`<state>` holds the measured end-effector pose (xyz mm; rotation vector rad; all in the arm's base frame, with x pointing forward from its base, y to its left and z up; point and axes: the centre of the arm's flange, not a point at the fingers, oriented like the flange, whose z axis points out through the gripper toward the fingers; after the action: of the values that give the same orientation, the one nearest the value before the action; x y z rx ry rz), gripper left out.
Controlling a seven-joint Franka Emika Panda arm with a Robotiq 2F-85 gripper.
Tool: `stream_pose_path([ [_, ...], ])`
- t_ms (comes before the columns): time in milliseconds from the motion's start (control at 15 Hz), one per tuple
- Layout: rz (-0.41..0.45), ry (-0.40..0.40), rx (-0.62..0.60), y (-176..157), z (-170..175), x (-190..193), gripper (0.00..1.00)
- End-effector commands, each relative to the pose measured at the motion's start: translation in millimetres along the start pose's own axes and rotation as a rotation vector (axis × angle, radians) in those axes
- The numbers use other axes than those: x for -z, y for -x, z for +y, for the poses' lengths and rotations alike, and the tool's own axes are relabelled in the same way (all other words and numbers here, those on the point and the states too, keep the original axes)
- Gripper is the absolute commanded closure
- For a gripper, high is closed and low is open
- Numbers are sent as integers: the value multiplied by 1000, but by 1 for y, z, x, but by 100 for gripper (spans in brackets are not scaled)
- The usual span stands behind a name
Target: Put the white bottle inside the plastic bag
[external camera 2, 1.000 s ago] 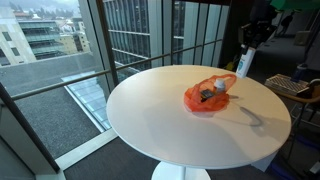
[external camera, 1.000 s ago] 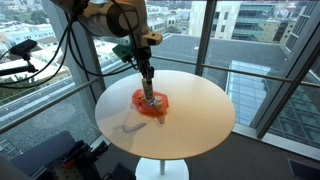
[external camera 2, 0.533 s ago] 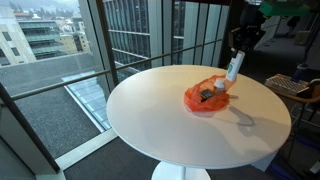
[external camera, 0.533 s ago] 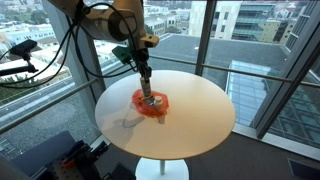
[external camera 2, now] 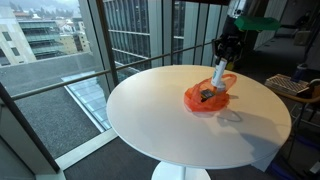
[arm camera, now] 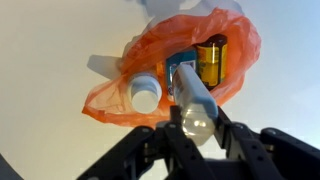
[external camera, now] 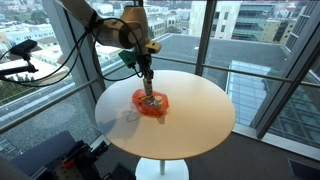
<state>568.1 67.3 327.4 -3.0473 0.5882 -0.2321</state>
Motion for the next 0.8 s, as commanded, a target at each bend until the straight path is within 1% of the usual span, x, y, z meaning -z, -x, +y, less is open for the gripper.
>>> stream_pose_path([
  [0,12,-13,-32,-20,-17,-9,89],
  [333,11,-9,-42,-25,-24,-26,89],
  [733,6,10,-55,-31,-21,-47,89],
])
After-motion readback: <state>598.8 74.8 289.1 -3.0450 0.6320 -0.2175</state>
